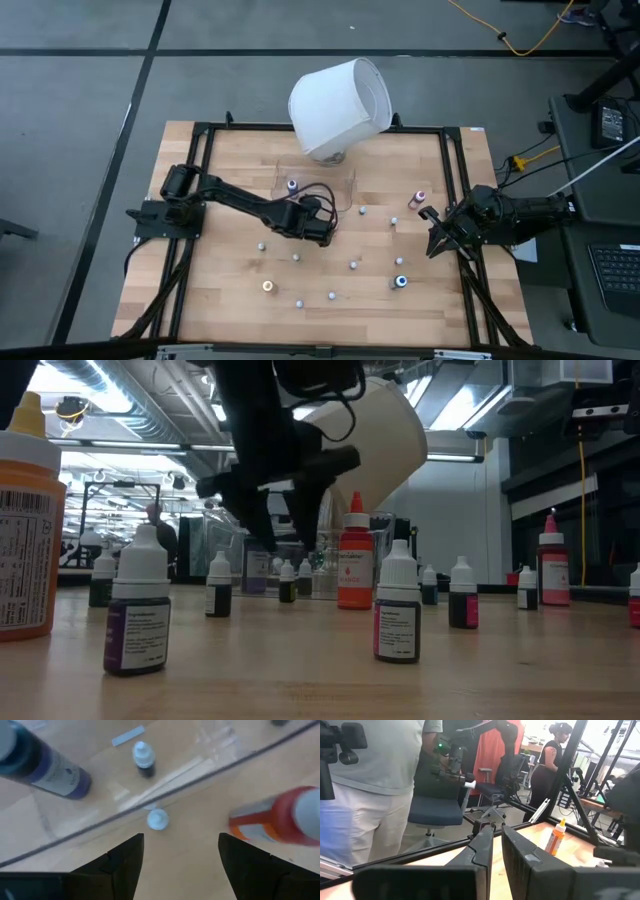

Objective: Pick & Place food coloring
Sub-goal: Put the top left small green food coloring bottle into the container

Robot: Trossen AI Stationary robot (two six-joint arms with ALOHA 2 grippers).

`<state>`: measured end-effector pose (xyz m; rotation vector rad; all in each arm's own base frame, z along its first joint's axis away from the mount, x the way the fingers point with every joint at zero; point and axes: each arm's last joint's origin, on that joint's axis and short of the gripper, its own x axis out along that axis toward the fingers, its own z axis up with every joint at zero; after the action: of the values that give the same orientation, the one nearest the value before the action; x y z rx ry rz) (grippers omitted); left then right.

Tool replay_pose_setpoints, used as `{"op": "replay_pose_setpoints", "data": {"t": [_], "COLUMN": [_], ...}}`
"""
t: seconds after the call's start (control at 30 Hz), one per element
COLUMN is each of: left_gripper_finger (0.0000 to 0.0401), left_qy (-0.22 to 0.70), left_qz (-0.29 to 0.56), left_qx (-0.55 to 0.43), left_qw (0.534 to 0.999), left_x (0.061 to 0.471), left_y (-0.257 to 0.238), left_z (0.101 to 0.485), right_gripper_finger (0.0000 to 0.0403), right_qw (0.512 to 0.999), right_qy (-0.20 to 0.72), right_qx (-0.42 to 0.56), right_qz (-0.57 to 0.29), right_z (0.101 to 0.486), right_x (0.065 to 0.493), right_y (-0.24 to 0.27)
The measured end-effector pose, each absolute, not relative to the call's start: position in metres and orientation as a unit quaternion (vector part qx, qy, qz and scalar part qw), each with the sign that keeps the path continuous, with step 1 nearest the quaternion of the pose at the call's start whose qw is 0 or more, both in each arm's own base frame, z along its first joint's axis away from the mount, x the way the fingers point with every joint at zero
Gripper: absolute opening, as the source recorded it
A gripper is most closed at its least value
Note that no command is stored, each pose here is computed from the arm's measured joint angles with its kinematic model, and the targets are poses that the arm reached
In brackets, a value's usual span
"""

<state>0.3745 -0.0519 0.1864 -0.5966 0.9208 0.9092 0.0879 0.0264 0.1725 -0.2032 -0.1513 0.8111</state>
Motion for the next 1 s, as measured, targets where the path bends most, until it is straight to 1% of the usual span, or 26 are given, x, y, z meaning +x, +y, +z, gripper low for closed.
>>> {"op": "replay_pose_setpoints", "data": {"t": [0.3,0.6,1.0], "left_gripper_finger": [0.0248,0.0238,0.0215], "left_qy": [0.404,0.424,0.41], "left_qz": [0.436,0.444,0.459], "left_qx": [-0.271,-0.26,-0.248], "left_qw": [0.757,0.746,0.748], "left_x": [0.381,0.383,0.383], "left_y": [-0.049,-0.049,-0.044], "left_z": [0.175,0.159,0.159], "right_gripper_finger": [0.0044,0.0044,0.0044], "right_qw": [0.913,0.914,0.914], "right_qy": [-0.073,-0.073,-0.073], "right_qx": [-0.099,-0.099,-0.099], "right_qz": [0.389,0.386,0.386], "right_z": [0.173,0.173,0.173], "right_x": [0.088,0.088,0.088], "right_y": [0.026,0.026,0.026]}}
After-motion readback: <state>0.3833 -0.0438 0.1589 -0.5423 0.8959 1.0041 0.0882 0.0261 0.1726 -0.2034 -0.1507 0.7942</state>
